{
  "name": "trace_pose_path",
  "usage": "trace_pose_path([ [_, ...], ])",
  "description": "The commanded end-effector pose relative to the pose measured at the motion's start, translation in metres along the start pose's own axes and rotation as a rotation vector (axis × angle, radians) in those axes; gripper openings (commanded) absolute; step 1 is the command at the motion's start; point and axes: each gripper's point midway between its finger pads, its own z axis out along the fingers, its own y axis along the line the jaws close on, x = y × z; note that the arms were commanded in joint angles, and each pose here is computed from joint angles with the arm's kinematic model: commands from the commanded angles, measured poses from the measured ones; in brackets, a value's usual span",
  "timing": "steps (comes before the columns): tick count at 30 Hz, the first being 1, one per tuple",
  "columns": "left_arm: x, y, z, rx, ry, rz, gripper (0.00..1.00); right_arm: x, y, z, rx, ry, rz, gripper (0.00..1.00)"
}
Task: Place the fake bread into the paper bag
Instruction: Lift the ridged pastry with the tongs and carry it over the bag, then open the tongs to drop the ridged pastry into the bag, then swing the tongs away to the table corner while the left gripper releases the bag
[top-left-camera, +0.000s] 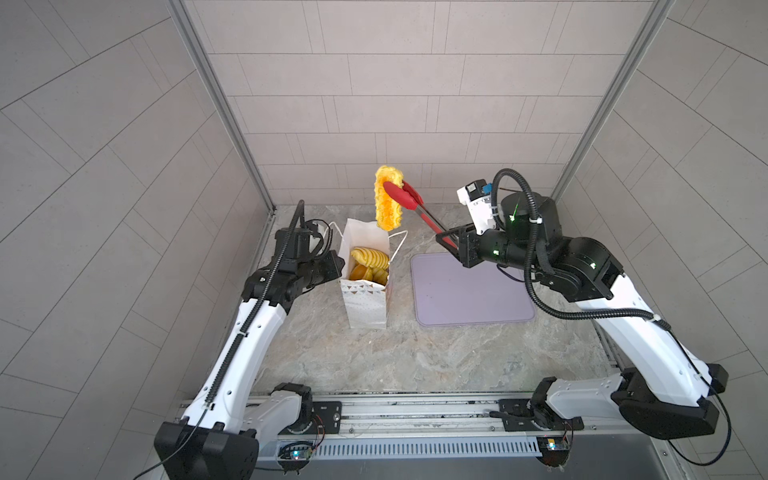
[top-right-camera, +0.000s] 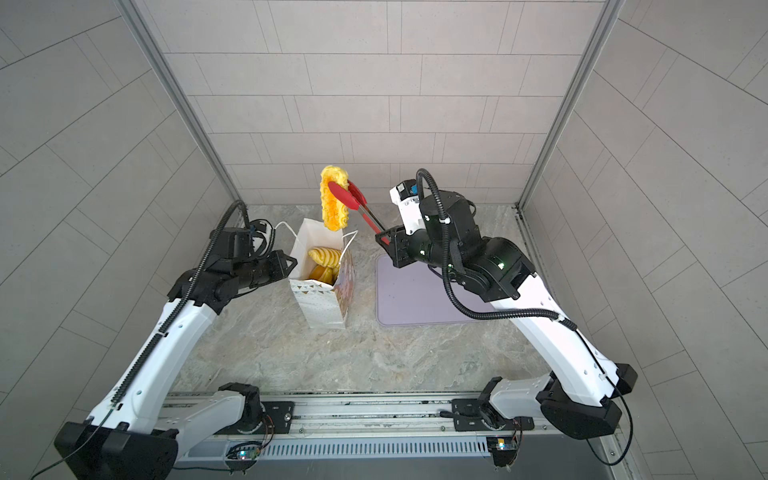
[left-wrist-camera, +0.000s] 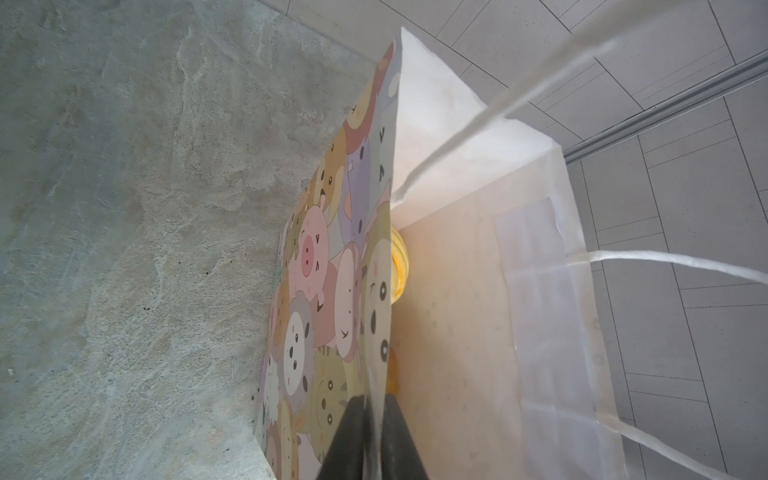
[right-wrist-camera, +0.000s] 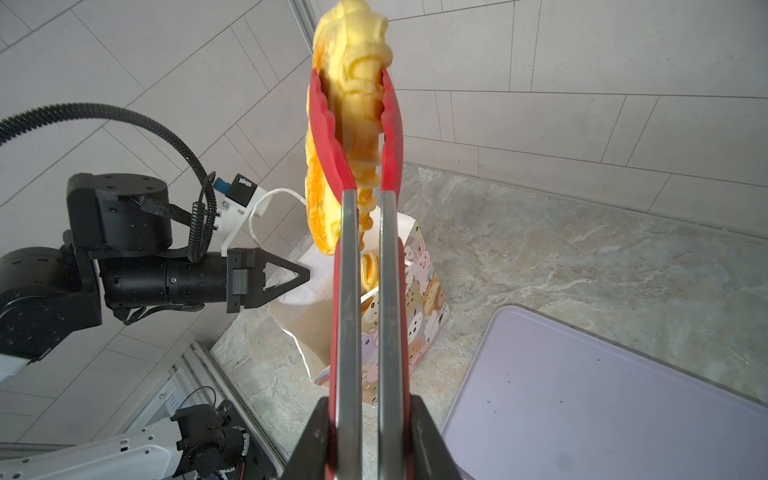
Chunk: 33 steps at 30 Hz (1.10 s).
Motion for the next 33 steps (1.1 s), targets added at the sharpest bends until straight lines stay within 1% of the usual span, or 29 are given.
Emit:
trace_pose_path([
  [1, -0.002, -0.002, -0.006, 0.002, -0.006, -0.004, 0.14, -0.001, 0.006, -0.001, 0.036, 0.003, -0.087, 0.23],
  [5, -0.002, -0.003, -0.007, 0.002, -0.007, -0.004, 0.14, 0.012, 0.015, 0.008, 0.046, 0.062, -0.148, 0.24],
  [9, -0.002, -0.003, -0.007, 0.002, -0.006, -0.004, 0.14, 0.026, 0.017, 0.017, 0.061, 0.119, -0.181, 0.26],
  [11, -0.002, -0.002, -0.007, 0.001, -0.008, -0.004, 0.14, 0.032, 0.017, 0.021, 0.068, 0.143, -0.196, 0.28],
  [13, -0.003, -0.002, -0.008, 0.001, -0.010, -0.004, 0.14, 0.036, 0.017, 0.024, 0.074, 0.157, -0.209, 0.33],
  [18, -0.002, -0.003, -0.008, 0.001, -0.009, -0.003, 0.14, 0.037, 0.019, 0.026, 0.070, 0.162, -0.217, 0.41],
  [22, -0.002, -0.002, -0.008, -0.001, -0.010, -0.004, 0.14, 0.036, 0.020, 0.025, 0.067, 0.157, -0.218, 0.46],
  [27, -0.003, -0.002, -0.008, -0.001, -0.010, -0.004, 0.14, 0.032, 0.021, 0.024, 0.066, 0.141, -0.218, 0.46],
  [33, -0.004, -0.004, -0.010, -0.001, -0.011, 0.001, 0.14, 0.027, 0.016, 0.021, 0.098, 0.119, -0.224, 0.45],
])
